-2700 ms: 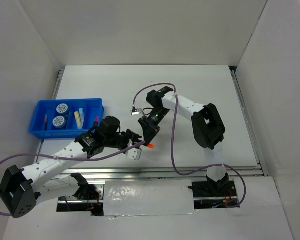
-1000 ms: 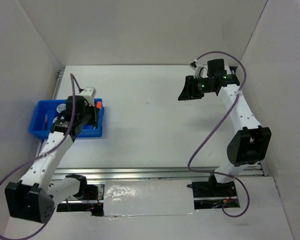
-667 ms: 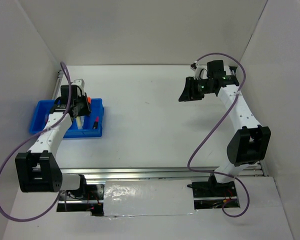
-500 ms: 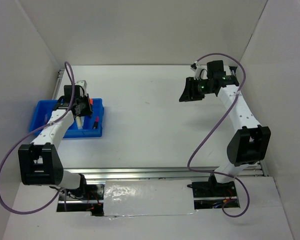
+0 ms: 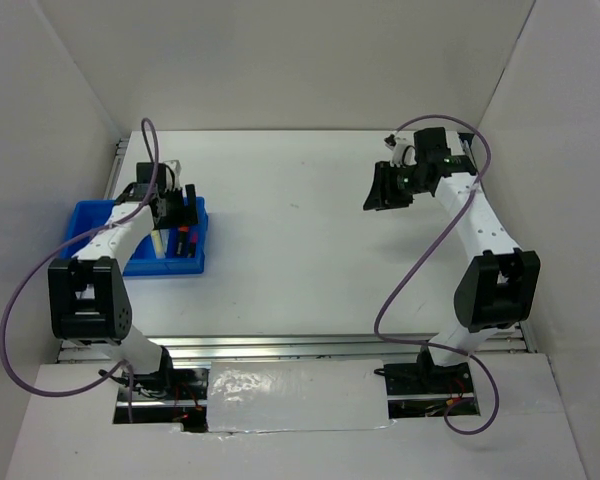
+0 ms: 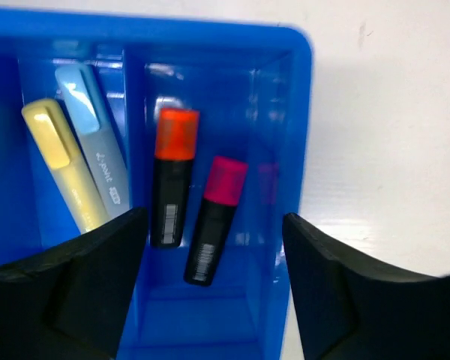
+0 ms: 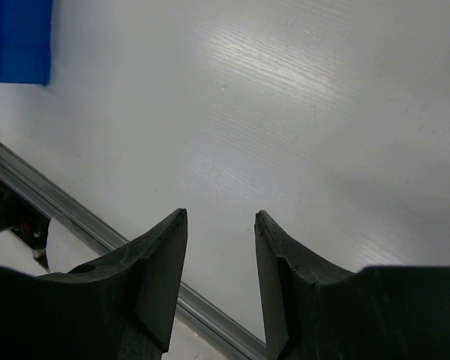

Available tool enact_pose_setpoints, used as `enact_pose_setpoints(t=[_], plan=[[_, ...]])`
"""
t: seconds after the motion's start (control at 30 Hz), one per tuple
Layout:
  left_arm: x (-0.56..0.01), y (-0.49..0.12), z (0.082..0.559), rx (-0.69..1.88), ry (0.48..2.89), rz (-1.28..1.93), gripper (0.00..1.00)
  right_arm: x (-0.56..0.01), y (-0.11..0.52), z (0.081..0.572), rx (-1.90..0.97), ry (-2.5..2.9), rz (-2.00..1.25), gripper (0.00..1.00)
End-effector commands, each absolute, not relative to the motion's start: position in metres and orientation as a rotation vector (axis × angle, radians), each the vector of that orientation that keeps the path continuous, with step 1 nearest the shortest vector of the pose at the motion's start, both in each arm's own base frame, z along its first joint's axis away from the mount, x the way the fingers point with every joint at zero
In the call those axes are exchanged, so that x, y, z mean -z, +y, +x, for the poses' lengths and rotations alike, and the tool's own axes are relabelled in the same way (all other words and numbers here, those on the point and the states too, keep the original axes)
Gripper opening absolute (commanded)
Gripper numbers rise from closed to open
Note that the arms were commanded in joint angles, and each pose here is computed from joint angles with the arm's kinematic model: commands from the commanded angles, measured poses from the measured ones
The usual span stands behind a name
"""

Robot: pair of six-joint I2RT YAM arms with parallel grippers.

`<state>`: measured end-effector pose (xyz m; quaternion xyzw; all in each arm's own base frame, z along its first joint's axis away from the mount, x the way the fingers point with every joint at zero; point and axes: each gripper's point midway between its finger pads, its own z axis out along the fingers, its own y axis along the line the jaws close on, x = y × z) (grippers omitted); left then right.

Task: Sort the stationery into containers
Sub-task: Place the pen in the storage box, then reset both arms

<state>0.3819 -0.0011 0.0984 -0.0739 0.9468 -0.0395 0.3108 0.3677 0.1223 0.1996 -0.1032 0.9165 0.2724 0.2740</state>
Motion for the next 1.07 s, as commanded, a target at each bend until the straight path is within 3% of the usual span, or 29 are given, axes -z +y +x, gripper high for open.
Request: enact_pose_setpoints(t=[0.0, 0.17, 0.2, 0.33, 0.43, 0.5, 0.57, 0.6, 1.03], plan=[[-0.136, -0.011, 0.394, 0.138, 2.409, -0.088, 0.87, -0.205, 0.11, 0.373, -0.684, 2.436, -0.214, 0.49], [-0.19, -0.022, 0.398, 0.163, 2.285, 0.035, 0.89, -0.22, 0.088, 0.38, -0.621, 2.384, -0.127, 0.48], [-0.203, -0.022, 0.4, 0.164, 2.26, 0.066, 0.99, -0.223, 0.083, 0.383, -0.587, 2.367, -0.107, 0.48], [-0.249, -0.03, 0.416, 0.213, 2.19, 0.153, 0.99, -0.257, 0.038, 0.402, -0.441, 2.252, 0.035, 0.52], [-0.27, -0.023, 0.433, 0.182, 2.144, 0.144, 0.99, -0.28, 0.009, 0.413, -0.35, 2.193, 0.079, 0.65], [-0.284, -0.016, 0.446, 0.139, 2.096, 0.136, 0.99, -0.299, -0.01, 0.42, -0.294, 2.153, 0.096, 0.66], [-0.296, -0.009, 0.456, 0.111, 2.066, 0.116, 0.99, -0.31, -0.022, 0.424, -0.252, 2.126, 0.103, 0.85], [-0.297, -0.006, 0.46, 0.097, 2.064, 0.107, 0.99, -0.319, -0.028, 0.429, -0.223, 2.104, 0.106, 0.99], [-0.309, 0.023, 0.482, 0.123, 2.046, 0.004, 0.99, -0.358, -0.035, 0.456, -0.222, 2.028, 0.089, 1.0]])
